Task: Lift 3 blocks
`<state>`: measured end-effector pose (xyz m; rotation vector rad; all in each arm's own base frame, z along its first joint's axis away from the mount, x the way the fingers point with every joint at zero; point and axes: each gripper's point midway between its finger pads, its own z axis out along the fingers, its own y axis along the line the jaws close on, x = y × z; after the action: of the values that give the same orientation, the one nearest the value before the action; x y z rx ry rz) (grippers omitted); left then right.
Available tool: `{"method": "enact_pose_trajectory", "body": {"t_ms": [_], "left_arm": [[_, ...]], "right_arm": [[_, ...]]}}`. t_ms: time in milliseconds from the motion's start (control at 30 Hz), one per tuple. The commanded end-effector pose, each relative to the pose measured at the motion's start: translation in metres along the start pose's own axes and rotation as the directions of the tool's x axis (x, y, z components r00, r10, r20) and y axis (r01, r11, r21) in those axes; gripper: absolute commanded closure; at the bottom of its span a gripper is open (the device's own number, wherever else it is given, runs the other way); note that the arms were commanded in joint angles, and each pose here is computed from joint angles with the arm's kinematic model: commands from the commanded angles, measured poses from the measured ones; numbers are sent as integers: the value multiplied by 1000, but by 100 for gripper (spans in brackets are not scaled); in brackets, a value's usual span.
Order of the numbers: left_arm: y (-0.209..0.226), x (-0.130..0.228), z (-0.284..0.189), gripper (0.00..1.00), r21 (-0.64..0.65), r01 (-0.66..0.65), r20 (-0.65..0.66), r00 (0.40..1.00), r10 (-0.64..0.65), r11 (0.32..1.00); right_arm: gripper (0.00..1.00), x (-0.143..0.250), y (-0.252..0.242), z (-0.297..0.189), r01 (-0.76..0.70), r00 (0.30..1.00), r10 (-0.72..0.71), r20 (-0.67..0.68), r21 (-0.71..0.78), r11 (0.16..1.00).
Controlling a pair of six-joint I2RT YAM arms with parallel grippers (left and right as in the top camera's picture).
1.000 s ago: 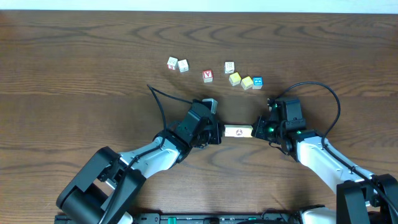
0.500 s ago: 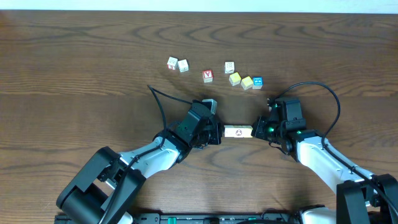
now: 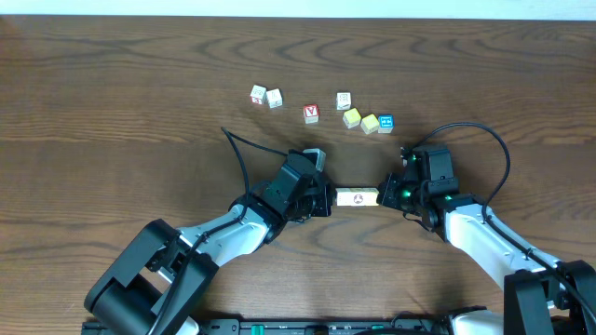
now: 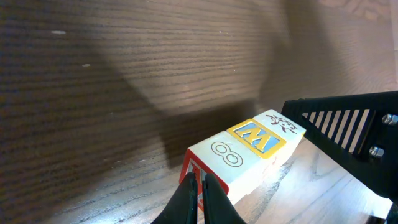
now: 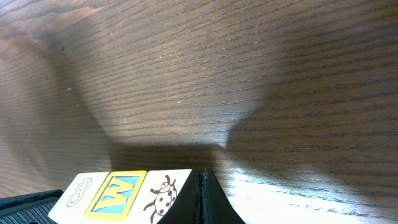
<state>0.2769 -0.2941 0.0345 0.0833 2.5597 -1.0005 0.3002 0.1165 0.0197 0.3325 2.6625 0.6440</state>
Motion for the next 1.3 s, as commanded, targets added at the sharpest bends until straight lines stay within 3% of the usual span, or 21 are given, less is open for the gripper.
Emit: {"method": "enact_pose_trajectory", "body": {"t_ms": [0,1267], "left_arm": [[-24,-6,-6,93,78,-20,2,1000,20,997],[-43,-13,-24,93,127,-13,20,1000,10,992]], "right_arm": [[99,9,21,-3,19,999,-24,-43,-103,994],[99,5,46,-24,9,999,-17,-37,-202,979]]}}
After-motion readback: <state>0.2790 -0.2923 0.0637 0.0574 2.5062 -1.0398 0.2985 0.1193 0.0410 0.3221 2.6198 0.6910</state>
